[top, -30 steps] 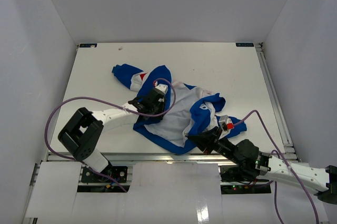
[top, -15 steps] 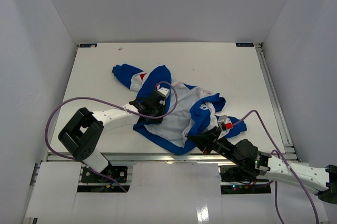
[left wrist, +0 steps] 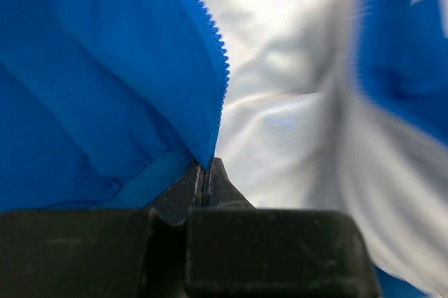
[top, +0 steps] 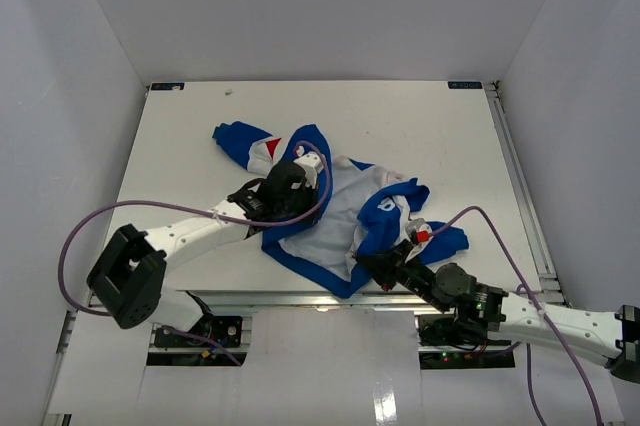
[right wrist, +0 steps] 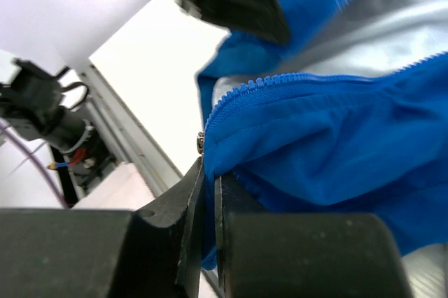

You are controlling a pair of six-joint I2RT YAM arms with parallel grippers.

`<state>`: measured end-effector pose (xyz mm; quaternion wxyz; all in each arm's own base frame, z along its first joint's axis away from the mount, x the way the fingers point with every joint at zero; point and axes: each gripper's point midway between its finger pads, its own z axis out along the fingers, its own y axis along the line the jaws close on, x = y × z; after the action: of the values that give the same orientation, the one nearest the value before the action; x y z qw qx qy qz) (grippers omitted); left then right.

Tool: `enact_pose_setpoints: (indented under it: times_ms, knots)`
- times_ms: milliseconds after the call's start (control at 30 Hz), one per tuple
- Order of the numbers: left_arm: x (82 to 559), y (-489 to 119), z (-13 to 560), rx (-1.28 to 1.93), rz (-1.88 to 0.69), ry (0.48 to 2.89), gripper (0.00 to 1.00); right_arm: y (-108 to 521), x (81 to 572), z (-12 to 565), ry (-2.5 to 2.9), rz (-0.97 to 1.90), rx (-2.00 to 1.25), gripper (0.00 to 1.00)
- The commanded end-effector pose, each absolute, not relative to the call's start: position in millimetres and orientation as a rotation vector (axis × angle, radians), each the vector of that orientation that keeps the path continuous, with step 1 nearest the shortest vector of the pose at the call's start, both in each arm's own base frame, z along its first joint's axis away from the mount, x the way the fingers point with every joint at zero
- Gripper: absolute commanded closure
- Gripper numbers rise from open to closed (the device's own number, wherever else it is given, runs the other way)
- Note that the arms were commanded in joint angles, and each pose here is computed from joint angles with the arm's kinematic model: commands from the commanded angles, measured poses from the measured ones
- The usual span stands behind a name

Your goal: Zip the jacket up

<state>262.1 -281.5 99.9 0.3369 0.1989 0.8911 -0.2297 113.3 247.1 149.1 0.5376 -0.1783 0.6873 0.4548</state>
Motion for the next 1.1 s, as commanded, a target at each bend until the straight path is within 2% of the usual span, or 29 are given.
enact_pose_setpoints:
  times_ms: [0,200,400,1067]
  knots:
    - [248,-302,159,0.557,-0.891,2.098,1.00,247,126,151,1.622,1.034,-0.362,0.88]
    - [222,-306,200,0.617,-1.105,1.809,1.00,258,115,174,1.466,1.103,-0.467,0.92]
    - [192,-308,214,0.719,-1.244,1.633,1.00,261,107,194,1.343,1.125,-0.539,0.92]
    - [142,-298,249,0.841,-1.418,1.257,1.00,269,92,194,1.270,1.182,-0.653,0.92]
